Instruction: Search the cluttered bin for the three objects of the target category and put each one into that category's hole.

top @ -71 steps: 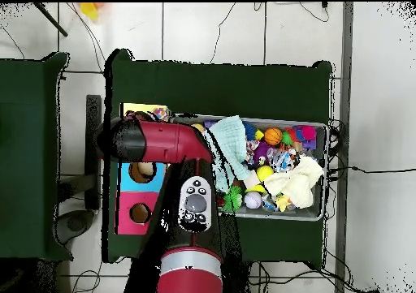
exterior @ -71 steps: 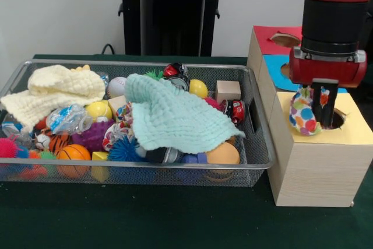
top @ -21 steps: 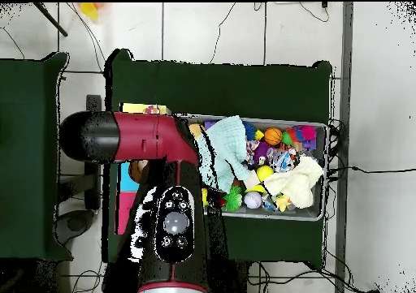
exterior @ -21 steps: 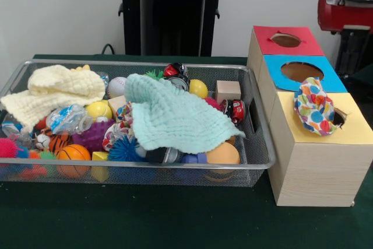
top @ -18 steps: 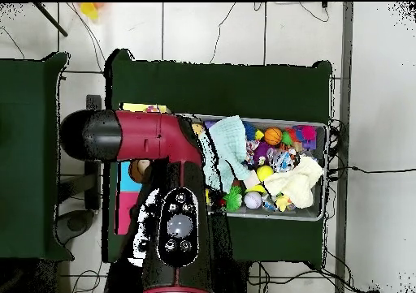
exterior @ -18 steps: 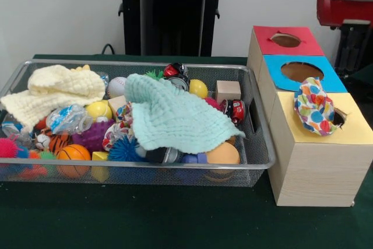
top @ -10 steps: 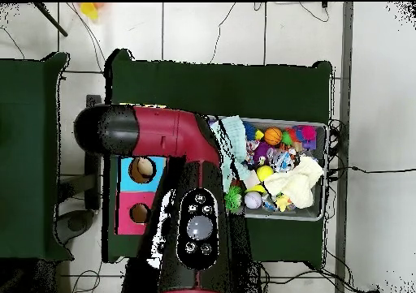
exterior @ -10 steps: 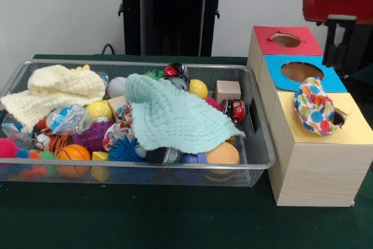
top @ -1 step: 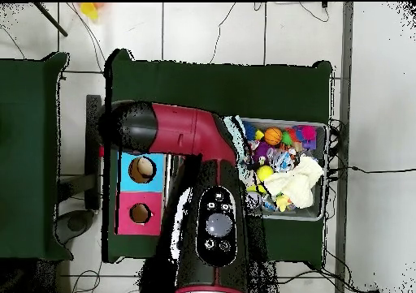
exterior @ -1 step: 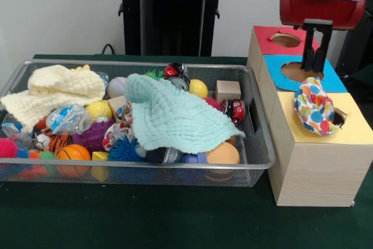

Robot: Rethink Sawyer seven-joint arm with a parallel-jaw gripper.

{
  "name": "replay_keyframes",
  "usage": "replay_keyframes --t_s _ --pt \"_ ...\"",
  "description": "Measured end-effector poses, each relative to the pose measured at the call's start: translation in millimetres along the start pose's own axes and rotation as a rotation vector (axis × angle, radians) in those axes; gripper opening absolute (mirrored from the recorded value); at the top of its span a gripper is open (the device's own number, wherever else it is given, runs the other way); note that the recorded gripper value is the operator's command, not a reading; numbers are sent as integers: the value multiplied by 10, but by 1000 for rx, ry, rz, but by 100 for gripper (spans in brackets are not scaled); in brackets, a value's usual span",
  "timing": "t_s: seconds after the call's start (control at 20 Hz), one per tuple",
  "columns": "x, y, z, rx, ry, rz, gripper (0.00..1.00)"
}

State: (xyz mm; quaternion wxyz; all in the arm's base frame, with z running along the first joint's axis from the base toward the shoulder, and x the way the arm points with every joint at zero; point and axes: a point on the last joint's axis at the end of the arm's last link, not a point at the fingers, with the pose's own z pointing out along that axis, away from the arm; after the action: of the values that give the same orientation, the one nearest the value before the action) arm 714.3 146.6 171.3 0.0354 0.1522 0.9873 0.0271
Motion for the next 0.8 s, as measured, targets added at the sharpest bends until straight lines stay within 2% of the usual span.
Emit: replay_keyframes --t_s 0.35,0.5,0.8 --pt "-89 -153 199 10 -43 8 0" --pt "-123 -208 373 13 -75 6 0" --pt "-96 -250 607 22 -90 -2 0"
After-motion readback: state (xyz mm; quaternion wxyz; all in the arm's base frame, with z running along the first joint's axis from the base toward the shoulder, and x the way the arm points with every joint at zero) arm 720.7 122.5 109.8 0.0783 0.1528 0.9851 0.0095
